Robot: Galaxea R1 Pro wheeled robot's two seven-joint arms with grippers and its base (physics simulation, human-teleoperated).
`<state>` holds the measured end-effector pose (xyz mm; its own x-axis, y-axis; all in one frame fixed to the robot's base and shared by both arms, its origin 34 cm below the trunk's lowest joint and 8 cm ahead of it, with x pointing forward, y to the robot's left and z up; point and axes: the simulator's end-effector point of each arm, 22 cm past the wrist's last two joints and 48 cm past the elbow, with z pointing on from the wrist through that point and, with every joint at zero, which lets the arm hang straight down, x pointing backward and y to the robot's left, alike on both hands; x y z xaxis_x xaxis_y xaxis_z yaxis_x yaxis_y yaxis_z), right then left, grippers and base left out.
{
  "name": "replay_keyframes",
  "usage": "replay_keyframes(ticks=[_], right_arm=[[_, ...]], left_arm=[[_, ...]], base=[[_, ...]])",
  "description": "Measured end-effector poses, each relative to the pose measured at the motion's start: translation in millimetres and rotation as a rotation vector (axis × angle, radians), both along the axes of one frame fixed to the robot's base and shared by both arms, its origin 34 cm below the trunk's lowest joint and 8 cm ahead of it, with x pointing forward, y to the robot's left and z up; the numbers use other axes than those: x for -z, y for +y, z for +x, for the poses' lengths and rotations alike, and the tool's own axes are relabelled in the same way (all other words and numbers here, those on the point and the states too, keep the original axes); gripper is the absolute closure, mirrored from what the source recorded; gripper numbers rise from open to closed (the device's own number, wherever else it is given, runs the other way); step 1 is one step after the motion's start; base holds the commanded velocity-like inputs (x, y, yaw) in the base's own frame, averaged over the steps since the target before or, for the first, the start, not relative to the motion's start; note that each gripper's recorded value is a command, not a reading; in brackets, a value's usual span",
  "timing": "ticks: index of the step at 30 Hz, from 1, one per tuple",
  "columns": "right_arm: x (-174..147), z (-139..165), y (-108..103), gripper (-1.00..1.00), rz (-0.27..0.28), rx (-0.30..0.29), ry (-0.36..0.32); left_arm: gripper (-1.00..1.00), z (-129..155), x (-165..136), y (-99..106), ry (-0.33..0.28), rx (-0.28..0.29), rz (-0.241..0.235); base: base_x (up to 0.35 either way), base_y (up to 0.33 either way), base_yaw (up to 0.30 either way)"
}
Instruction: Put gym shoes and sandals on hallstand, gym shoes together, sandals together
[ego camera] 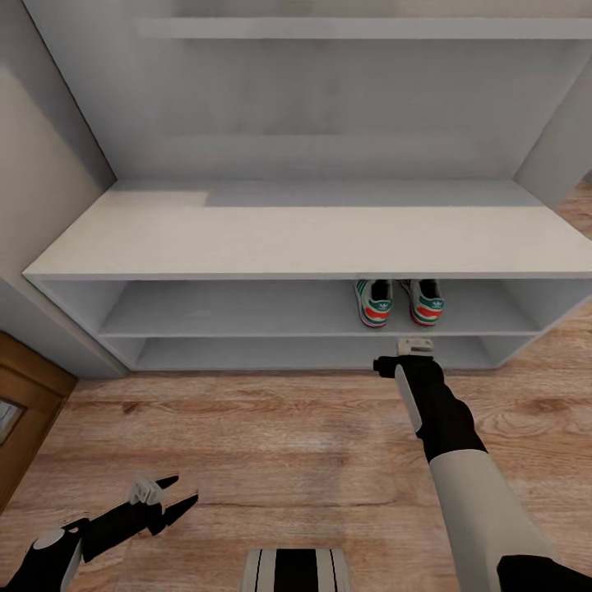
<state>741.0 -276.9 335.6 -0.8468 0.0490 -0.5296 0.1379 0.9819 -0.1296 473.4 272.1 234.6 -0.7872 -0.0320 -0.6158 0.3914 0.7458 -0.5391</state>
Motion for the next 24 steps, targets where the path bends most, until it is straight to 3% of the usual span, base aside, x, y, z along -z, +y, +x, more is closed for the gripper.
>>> replay_keyframes(ticks=[10, 24], right_arm=[[0, 0, 0, -1.0, -0.001, 0.0, 0.0], [0, 0, 0, -1.0, -0.001, 0.0, 0.0]], left_arm=[[-1.0, -42, 13, -3, 0.072, -0.003, -0.011], [-1.0, -42, 13, -3, 0.073, -0.004, -0.011]], base=[[0.0, 0.0, 0.0], [-0.037, 0.0, 0.0]])
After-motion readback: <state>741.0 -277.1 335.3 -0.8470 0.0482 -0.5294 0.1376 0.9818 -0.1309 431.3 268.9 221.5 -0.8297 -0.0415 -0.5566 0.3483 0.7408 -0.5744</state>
